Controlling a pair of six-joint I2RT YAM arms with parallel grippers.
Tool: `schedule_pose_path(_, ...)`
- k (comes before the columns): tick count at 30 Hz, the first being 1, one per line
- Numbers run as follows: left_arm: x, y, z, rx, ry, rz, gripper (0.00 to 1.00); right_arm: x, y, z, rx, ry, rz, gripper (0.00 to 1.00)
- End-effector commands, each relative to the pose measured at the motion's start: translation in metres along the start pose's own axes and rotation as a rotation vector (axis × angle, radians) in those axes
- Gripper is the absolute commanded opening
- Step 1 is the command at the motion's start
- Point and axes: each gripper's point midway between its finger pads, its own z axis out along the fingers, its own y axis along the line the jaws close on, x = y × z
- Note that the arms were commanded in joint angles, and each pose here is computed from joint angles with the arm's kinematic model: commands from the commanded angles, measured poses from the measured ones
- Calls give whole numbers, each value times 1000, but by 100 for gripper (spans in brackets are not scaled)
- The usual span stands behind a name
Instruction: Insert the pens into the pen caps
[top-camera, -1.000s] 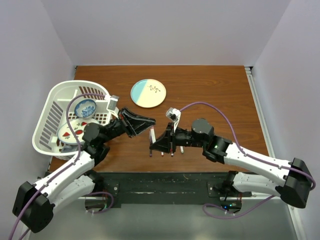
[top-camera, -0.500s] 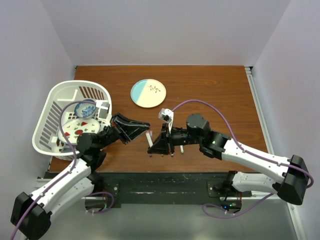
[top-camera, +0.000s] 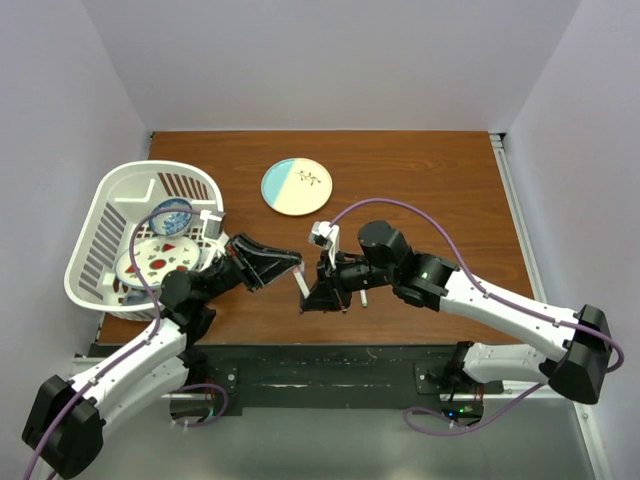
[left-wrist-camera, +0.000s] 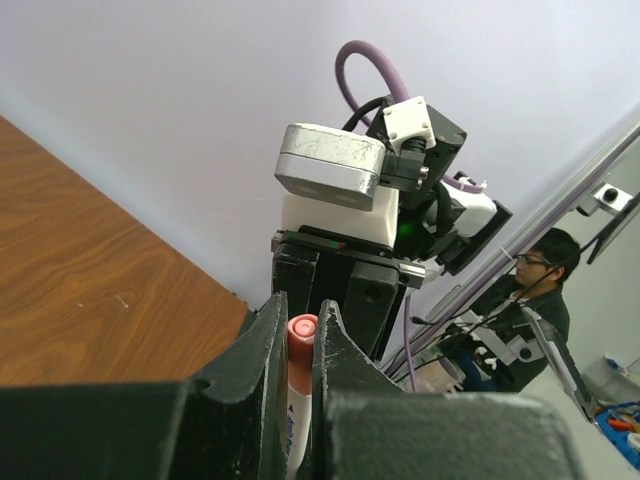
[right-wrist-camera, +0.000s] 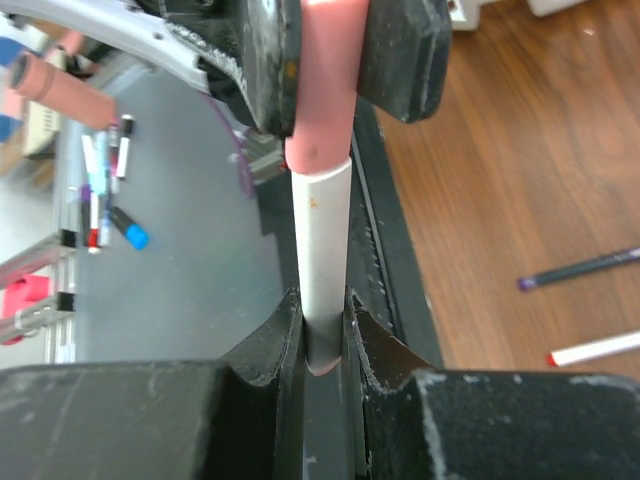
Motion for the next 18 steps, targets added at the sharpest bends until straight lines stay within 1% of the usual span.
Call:
schedule_pose_path(1,112,18,-47,-45,504,-231,0,-190,29,-57,105,-621,-310,0)
schedule_pose_path(3,115,21,-49,-52,507,-235,0,-195,28,-60,123,-639,-304,0)
schedule_pose_path(9,123,20,-52,-26,495,-253,0,-223,43,-66,64,-719,-255,0)
schedule_pose_path(11,129,23,-52,-48,512,-266,0,-232,48,-71,53,-752,-246,0)
schedule_pose_path(15,125,17,-44,-26,490,-245,0,-236,47,-66,31,-778,-238,0)
schedule_pose_path(18,129,15,-43,-18,504,-250,0,-238,42,-66,51,-797,-235,0)
